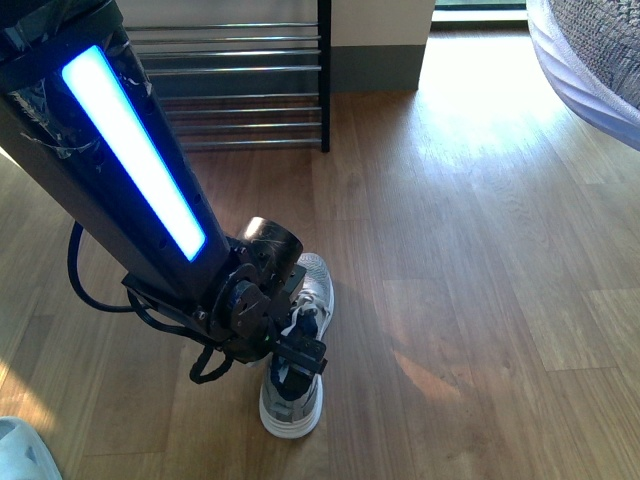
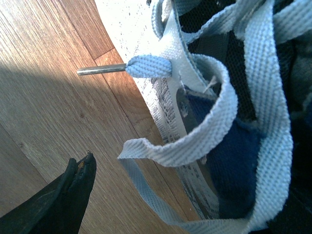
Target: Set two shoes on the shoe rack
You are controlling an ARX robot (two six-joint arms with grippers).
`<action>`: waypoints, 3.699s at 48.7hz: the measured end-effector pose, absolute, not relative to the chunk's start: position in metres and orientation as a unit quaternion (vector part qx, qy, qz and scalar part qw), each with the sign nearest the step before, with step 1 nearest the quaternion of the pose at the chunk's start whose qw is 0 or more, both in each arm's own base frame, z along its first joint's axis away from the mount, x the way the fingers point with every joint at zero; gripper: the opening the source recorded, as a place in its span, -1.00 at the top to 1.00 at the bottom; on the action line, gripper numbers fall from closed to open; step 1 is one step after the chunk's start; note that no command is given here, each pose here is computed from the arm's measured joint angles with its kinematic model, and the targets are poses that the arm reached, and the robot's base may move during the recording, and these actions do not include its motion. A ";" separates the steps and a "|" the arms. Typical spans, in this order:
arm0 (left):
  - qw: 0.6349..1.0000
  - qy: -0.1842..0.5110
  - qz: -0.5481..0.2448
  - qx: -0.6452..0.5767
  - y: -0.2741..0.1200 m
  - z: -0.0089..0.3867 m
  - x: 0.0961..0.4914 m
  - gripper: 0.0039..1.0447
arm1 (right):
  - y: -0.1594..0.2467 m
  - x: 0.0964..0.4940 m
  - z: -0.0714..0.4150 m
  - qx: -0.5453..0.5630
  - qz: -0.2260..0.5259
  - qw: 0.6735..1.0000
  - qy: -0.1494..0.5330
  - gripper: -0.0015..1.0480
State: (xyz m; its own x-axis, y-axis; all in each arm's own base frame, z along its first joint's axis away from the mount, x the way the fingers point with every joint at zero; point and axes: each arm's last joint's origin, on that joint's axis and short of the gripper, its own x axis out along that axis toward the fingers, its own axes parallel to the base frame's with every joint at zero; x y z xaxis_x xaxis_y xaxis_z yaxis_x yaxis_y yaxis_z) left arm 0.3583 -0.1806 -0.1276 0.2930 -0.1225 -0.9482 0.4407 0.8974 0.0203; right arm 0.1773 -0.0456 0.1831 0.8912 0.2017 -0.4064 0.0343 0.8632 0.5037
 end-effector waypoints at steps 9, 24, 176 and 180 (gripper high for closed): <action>0.788 0.575 -0.160 0.150 -0.178 -0.133 0.359 -0.54 | -0.046 0.177 0.183 0.258 0.045 0.938 0.229 0.97; 0.787 0.583 -0.150 0.134 -0.182 -0.135 0.357 0.48 | -0.046 0.177 0.183 0.258 0.045 0.938 0.229 0.97; 0.972 0.210 0.077 -0.078 -0.039 0.215 0.186 0.97 | -0.046 0.177 0.183 0.258 0.043 0.938 0.229 0.97; 0.972 0.210 0.077 -0.078 -0.039 0.215 0.186 0.97 | -0.046 0.177 0.183 0.258 0.044 0.937 0.229 0.97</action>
